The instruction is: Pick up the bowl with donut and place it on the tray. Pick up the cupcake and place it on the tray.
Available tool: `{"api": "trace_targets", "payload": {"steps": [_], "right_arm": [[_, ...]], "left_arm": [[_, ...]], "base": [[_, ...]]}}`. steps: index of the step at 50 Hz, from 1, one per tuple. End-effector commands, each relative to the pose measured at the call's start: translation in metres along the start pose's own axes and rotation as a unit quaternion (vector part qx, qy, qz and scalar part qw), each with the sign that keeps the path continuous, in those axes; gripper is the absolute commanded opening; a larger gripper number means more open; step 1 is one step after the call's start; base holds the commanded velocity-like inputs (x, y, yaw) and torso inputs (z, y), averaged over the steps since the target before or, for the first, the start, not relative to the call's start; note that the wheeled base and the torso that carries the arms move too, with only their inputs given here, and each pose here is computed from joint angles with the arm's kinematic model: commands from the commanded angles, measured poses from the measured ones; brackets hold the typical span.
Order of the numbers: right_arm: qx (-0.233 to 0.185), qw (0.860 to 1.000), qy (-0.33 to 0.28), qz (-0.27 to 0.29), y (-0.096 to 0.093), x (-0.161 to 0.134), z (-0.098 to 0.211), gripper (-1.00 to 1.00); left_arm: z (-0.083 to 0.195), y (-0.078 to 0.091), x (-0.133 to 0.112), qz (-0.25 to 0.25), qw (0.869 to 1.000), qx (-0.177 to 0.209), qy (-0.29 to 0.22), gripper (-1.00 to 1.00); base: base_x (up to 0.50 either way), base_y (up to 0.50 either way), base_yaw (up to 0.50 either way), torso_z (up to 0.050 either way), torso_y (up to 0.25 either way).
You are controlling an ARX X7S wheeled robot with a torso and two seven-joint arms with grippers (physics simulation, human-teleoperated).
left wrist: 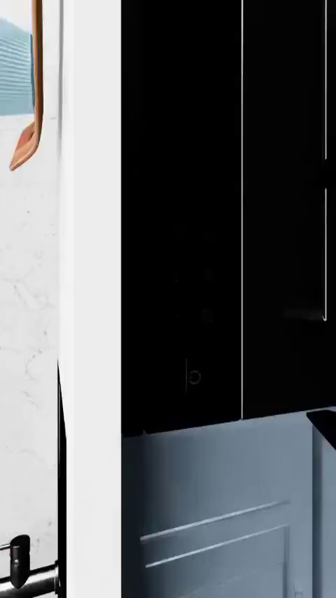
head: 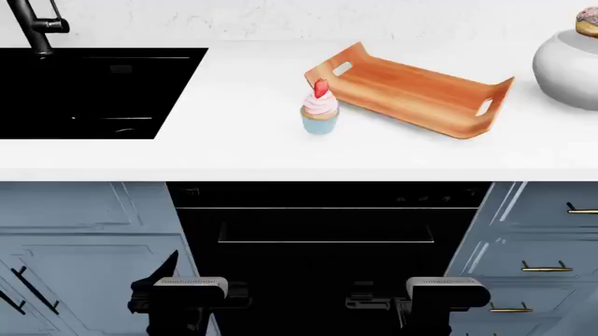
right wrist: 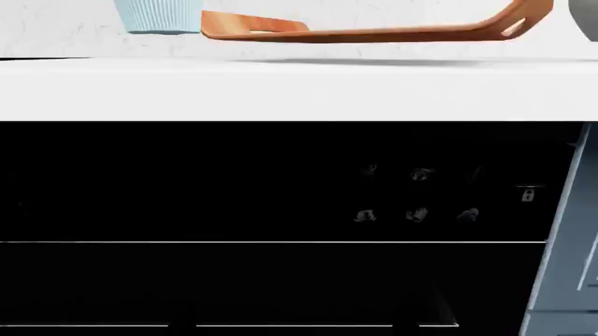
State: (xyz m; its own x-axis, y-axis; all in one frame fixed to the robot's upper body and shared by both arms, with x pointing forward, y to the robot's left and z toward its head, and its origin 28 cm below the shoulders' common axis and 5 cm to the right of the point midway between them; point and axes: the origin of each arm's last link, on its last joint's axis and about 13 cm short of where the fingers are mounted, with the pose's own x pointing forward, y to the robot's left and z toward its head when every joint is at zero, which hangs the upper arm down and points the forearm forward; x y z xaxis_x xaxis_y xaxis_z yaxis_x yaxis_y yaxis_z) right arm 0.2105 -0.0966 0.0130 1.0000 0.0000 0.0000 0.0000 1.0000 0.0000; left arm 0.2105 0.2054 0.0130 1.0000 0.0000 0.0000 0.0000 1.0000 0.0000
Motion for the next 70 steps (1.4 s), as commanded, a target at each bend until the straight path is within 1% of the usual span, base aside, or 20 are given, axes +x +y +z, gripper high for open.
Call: {"api": "trace_targets", "payload": {"steps": [1, 9, 20, 53, 70], "right_arm": [[0.001, 1.000, 0.000, 0.000, 0.0003, -0.0001, 0.0002, 1.00], [0.005, 1.000, 0.005, 0.017, 0.0014, 0.0007, -0.0002, 1.00], [0.003, 1.000, 0.005, 0.024, 0.0026, -0.0002, 0.0005, 1.00], [0.002, 1.000, 0.005, 0.028, 0.0031, -0.0008, 0.0000, 1.00], [0.003, 1.000, 0.006, 0.027, 0.0032, -0.0005, -0.0001, 1.00]], "left_arm": [[0.0005, 0.0005, -0.0004, 0.004, 1.000, -0.002, -0.004, 1.00], [0.0000, 0.0008, -0.0002, 0.008, 1.000, -0.006, -0.002, 1.00], [0.0001, 0.0010, -0.0007, 0.010, 1.000, -0.005, -0.002, 1.00], [0.0005, 0.0015, -0.0018, 0.013, 1.000, -0.005, -0.005, 1.00], [-0.0004, 0.0012, -0.0010, 0.010, 1.000, -0.003, 0.001, 1.00]], "base": [[0.00, 0.00, 0.00, 0.000, 0.000], [0.00, 0.00, 0.00, 0.000, 0.000], [0.00, -0.05, 0.00, 0.000, 0.000], [0.00, -0.36, 0.00, 0.000, 0.000], [0.00, -0.36, 0.00, 0.000, 0.000]]}}
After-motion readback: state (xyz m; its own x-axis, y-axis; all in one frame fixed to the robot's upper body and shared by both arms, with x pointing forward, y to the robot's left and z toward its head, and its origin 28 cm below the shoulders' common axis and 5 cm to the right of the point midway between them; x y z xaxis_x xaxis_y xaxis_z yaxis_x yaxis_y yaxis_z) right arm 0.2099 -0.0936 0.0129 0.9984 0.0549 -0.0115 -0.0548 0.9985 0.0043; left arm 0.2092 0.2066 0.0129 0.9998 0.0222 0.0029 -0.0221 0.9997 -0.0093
